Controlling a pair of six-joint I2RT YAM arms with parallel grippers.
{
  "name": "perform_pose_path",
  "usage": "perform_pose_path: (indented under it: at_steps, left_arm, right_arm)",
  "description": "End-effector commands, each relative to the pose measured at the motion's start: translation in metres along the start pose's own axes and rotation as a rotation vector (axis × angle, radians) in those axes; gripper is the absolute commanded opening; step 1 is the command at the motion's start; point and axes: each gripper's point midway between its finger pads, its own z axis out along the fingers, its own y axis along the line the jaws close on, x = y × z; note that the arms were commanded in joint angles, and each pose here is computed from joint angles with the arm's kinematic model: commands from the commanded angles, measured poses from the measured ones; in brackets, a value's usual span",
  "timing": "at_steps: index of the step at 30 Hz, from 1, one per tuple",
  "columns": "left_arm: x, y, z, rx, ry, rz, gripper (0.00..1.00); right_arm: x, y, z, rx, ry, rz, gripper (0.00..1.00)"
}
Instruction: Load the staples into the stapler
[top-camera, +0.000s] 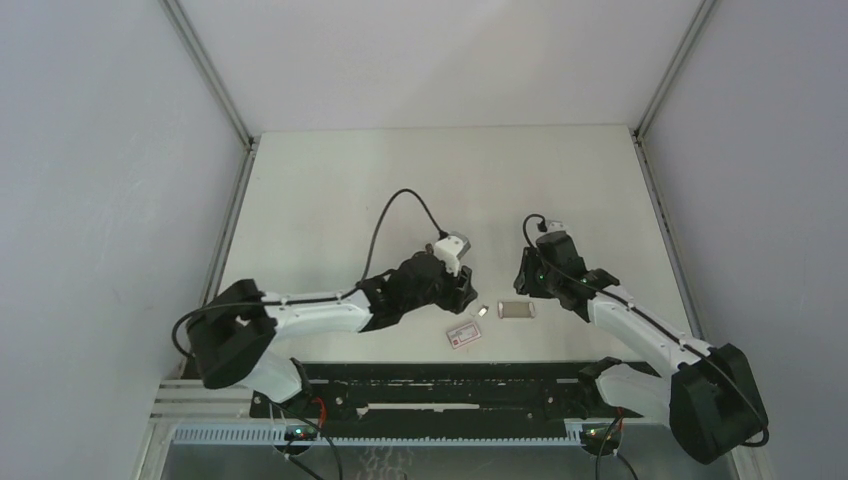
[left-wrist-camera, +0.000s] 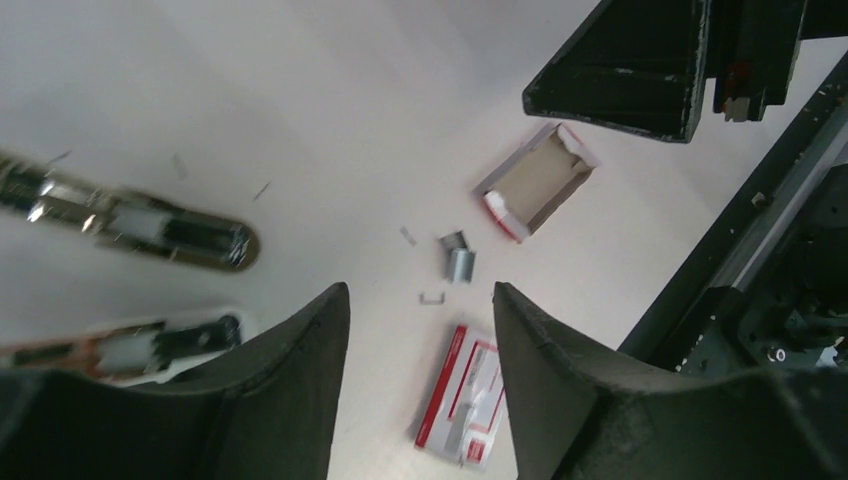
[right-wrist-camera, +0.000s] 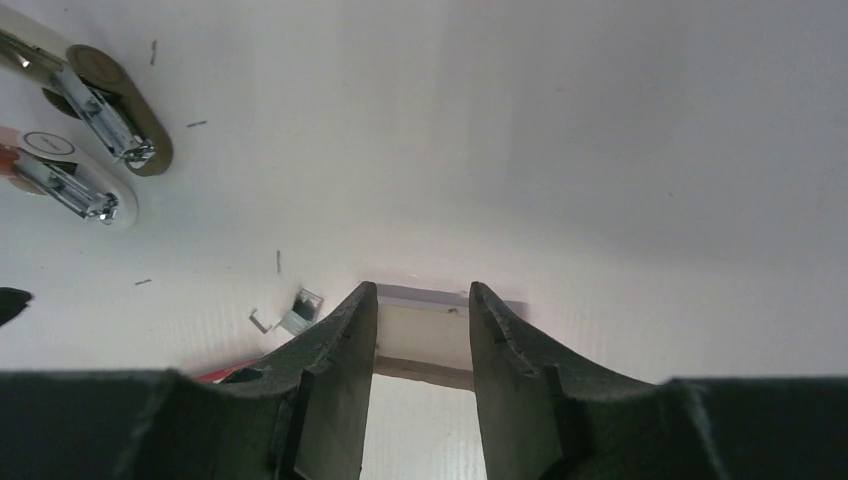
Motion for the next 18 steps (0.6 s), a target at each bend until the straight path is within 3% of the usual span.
perform_pose_path:
  at_steps: [1,10,18]
  left_arm:
    - [-0.023,-0.031,0.025,0.073,-0.033,0.067,0.53]
    - [0.014,-0.035,0.057,0.066,0.106,0.128,0.44]
    - [0.031,-0.024,0.066,0.033,0.15,0.149,0.38]
  right_arm:
    - [-0.01,-0.001,-0.008,-0.052,-0.048,0.011,0.39]
    - [-0.009,-0.007,-0.01,-0.071,-0.057,0.037,0.39]
    - [-0.009,-0.009,-0.012,-0.081,-0.062,0.05,0.39]
